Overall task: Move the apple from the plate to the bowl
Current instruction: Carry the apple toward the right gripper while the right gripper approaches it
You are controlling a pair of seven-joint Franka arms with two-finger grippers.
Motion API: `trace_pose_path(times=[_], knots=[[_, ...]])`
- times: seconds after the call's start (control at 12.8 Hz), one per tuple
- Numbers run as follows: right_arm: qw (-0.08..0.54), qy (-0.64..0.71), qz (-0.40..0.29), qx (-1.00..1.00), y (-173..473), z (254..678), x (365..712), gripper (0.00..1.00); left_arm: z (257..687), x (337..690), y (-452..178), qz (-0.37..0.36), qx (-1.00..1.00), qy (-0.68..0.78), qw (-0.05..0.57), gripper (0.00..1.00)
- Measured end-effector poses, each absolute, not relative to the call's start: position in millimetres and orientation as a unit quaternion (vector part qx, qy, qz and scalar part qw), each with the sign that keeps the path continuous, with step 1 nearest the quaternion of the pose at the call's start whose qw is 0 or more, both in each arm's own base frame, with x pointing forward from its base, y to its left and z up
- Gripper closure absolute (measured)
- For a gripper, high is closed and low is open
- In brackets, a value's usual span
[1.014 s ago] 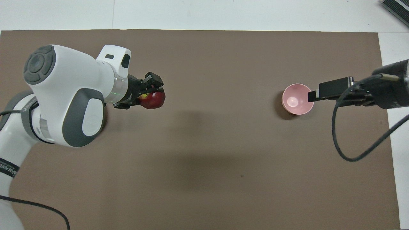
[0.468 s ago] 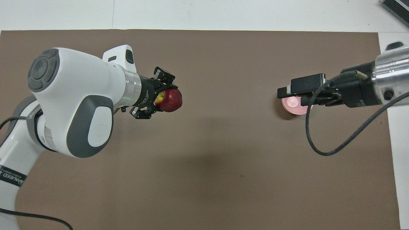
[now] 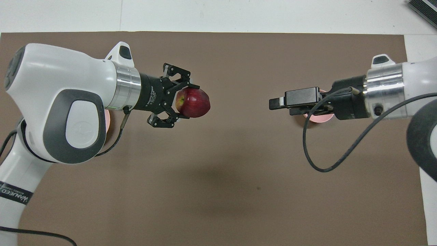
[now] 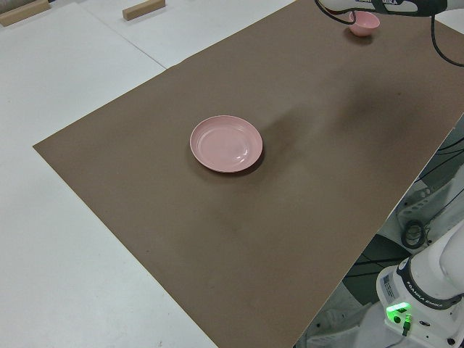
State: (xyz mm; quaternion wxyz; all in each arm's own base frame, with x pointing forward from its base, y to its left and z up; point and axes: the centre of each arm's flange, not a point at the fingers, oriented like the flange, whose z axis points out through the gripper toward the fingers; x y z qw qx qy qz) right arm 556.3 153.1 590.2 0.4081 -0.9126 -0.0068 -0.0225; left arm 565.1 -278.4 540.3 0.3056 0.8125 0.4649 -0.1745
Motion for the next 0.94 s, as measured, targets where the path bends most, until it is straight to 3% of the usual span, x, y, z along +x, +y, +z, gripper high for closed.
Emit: trace_pose_path(times=[0.31,0.7,0.94], knots=[[0.431,-0.036,-0.052,-0.9,185,576,549,0.0,542,561,-283,-0.213,0.781,0.506,0.298,0.19],[0.43,-0.019,-0.064,-0.9,234,533,556,0.0,558,558,-297,-0.282,0.729,0.513,0.356,0.19],[0.452,-0.002,-0.06,-0.89,236,530,559,0.0,560,559,-298,-0.291,0.724,0.503,0.372,0.19]])
